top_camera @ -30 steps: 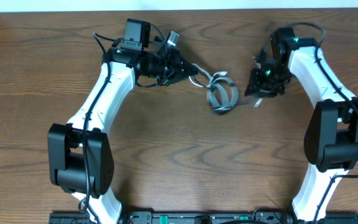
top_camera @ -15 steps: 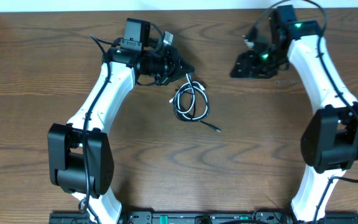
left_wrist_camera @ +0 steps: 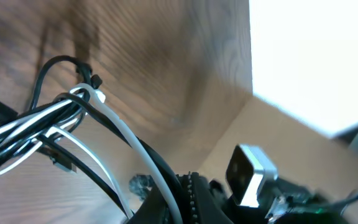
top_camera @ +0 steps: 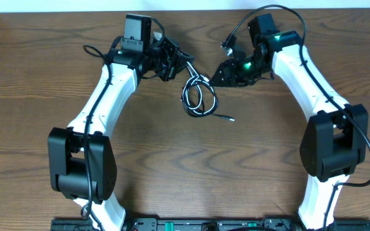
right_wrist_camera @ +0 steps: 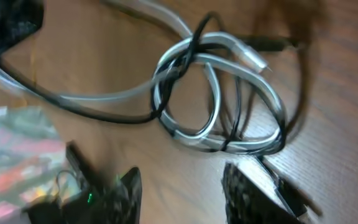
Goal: Untangle cables
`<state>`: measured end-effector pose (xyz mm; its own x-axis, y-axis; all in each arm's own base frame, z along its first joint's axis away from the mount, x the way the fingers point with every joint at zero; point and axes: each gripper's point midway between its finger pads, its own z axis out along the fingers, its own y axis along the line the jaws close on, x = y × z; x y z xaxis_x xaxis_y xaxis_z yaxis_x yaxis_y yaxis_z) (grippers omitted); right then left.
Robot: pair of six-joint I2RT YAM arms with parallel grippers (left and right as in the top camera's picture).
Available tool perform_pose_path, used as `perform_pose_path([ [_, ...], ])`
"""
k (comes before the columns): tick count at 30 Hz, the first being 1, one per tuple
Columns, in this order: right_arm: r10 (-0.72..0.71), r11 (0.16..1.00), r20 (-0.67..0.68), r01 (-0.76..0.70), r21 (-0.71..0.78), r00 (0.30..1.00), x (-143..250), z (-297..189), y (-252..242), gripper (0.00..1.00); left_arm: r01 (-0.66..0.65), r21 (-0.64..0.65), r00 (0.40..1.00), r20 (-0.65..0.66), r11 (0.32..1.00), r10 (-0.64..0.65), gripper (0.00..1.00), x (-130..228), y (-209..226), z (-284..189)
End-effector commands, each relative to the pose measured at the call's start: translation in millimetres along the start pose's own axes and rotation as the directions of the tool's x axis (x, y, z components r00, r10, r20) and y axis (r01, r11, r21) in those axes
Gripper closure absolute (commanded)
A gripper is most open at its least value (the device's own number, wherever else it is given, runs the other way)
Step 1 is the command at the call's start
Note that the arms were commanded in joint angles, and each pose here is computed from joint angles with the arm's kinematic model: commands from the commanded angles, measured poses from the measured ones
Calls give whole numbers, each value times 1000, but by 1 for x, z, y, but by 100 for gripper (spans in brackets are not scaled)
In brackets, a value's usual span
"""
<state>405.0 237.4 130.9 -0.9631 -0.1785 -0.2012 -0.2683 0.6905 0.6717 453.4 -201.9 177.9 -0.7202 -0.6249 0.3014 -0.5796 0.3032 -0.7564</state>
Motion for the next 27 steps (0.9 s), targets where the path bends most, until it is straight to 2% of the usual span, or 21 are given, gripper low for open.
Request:
perform_pose_path([
  [1, 100, 994, 21, -101, 43, 995, 1, 16, -2, 62, 160, 35, 983, 84, 987, -162, 93, -11, -10, -8],
  [8, 24, 1000, 18, -24, 19, 1000, 11, 52, 8, 63, 265, 61, 957, 101, 962, -271, 92, -16, -13, -9],
  [17, -47, 999, 105, 45, 20, 993, 4, 85, 17, 64, 268, 62, 956, 110, 961, -273, 93, -17, -13, -9],
  [21, -56, 992, 168, 35, 125, 984, -2, 95, 10, 75, 268, 62, 956, 110, 962, -273, 92, -17, -13, -9],
  [25, -82, 968, 209, 28, 250, 974, -7, 98, -1, 99, 194, 53, 974, 106, 980, -198, 93, -16, -13, -9],
  [27, -46, 957, 208, -17, 290, 977, -3, 96, -11, 99, 110, 45, 987, 109, 993, -114, 92, -16, -13, -10],
])
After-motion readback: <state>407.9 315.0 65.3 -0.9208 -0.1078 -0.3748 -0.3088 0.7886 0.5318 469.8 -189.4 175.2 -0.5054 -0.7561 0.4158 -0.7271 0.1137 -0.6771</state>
